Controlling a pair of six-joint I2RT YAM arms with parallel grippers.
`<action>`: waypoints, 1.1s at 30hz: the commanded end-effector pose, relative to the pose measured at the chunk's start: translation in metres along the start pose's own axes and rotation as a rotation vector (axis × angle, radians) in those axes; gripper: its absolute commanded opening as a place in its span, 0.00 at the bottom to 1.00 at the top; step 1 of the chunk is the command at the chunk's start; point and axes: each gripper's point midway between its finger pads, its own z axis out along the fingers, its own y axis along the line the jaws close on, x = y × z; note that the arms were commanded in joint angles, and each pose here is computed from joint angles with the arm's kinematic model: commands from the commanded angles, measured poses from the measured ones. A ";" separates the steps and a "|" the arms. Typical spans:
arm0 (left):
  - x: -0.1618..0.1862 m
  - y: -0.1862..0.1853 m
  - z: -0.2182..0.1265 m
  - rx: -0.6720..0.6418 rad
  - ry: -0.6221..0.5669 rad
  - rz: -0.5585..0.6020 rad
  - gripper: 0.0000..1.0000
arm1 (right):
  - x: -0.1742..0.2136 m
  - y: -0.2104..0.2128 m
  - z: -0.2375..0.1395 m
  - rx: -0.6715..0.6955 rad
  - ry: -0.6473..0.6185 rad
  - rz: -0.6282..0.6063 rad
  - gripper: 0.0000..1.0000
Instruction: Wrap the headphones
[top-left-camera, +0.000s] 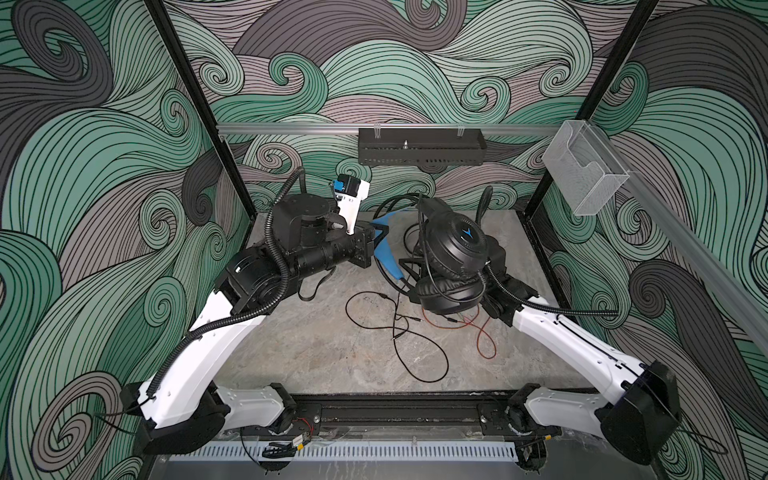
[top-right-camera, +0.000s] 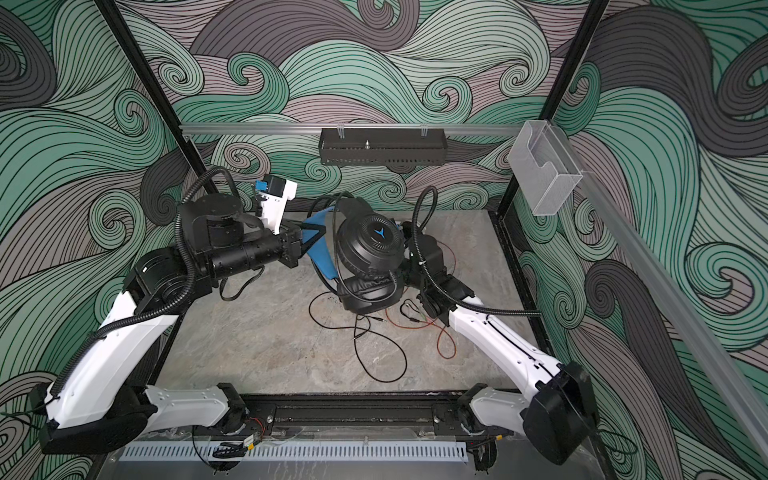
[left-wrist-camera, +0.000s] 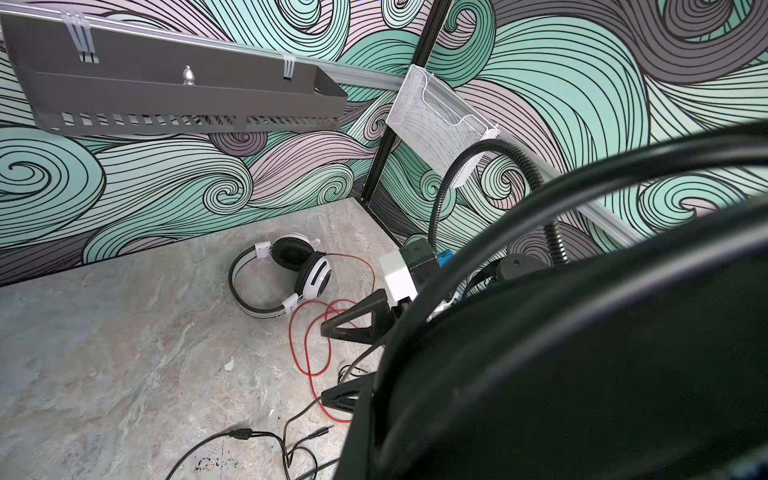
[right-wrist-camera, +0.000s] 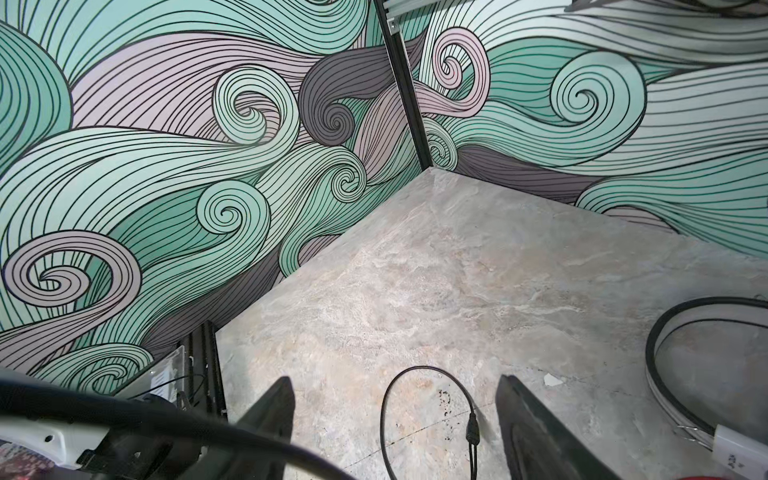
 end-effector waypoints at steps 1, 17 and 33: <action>-0.027 -0.010 -0.016 0.021 -0.087 -0.040 0.00 | -0.002 0.000 0.006 -0.030 -0.024 0.026 0.76; -0.030 0.000 -0.014 -0.016 -0.081 -0.116 0.00 | 0.028 -0.002 0.024 -0.095 0.034 0.124 0.39; -0.035 0.013 -0.016 -0.037 -0.128 -0.204 0.00 | 0.056 -0.003 0.018 -0.086 0.085 0.144 0.24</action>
